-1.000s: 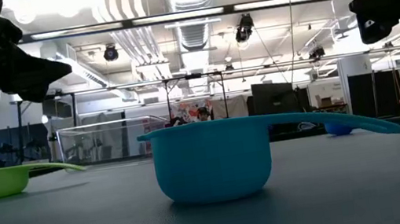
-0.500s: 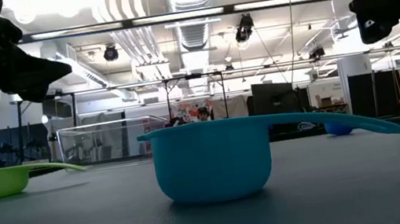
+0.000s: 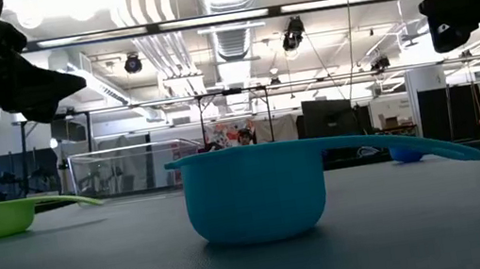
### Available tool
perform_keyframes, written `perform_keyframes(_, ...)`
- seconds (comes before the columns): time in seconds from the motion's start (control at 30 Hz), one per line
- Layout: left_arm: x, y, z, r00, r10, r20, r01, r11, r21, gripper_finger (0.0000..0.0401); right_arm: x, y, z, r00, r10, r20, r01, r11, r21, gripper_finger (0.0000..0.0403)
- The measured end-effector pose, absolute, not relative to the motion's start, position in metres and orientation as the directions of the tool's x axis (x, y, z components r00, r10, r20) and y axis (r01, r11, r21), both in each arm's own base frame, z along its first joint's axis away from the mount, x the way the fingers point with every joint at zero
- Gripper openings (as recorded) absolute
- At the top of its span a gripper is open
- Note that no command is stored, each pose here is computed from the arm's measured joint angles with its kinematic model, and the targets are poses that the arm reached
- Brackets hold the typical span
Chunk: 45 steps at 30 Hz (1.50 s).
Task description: Nest measuring cups in basket
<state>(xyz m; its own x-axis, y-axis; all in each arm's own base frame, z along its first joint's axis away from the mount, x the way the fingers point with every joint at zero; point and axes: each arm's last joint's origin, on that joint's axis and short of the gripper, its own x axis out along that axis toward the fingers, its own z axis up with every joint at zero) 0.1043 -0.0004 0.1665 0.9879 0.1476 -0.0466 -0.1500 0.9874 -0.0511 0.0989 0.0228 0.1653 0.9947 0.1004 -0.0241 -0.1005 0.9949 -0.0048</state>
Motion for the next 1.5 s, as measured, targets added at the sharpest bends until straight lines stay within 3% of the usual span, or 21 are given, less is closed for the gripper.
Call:
perform_keyframes(0.23, 0.104, 0.0, 0.166, 0.988, 0.148, -0.046, -0.15, 0.988, -0.045, 0.0, 0.099, 0.023, 0.165, 0.995, 0.101, -0.024, -0.101, 0.995, -0.005, 0.0009)
perform_keyframes(0.47, 0.104, 0.0, 0.167, 0.985, 0.164, -0.046, -0.162, 0.985, 0.062, 0.0, 0.099, 0.023, 0.165, 0.995, 0.1, -0.024, -0.1, 0.995, -0.005, 0.0009)
perform_keyframes(0.63, 0.104, 0.0, 0.167, 0.986, 0.163, -0.039, -0.163, 0.987, 0.003, 0.0, 0.099, 0.023, 0.165, 0.995, 0.101, -0.024, -0.101, 0.995, -0.005, 0.0009)
perform_keyframes(0.73, 0.104, 0.0, 0.168, 0.987, 0.156, -0.028, -0.158, 0.96, -0.232, 0.0, 0.099, 0.023, 0.165, 0.995, 0.1, -0.024, -0.101, 0.995, -0.005, 0.0009)
perform_keyframes(0.8, 0.104, 0.002, 0.168, 0.972, 0.234, -0.026, -0.232, 0.93, -0.284, 0.0, 0.099, 0.023, 0.165, 0.995, 0.101, -0.024, -0.101, 0.995, -0.005, 0.0009)
perform_keyframes(0.97, 0.103, 0.006, 0.169, 0.933, 0.358, -0.022, -0.352, 0.9, -0.257, 0.0, 0.099, 0.023, 0.165, 0.995, 0.1, -0.024, -0.1, 0.995, -0.005, 0.0009)
perform_keyframes(1.5, 0.102, 0.006, 0.188, 0.933, 0.358, 0.044, -0.342, 0.917, -0.207, 0.0, 0.099, 0.023, 0.165, 0.995, 0.1, -0.024, -0.101, 0.995, -0.005, 0.0009)
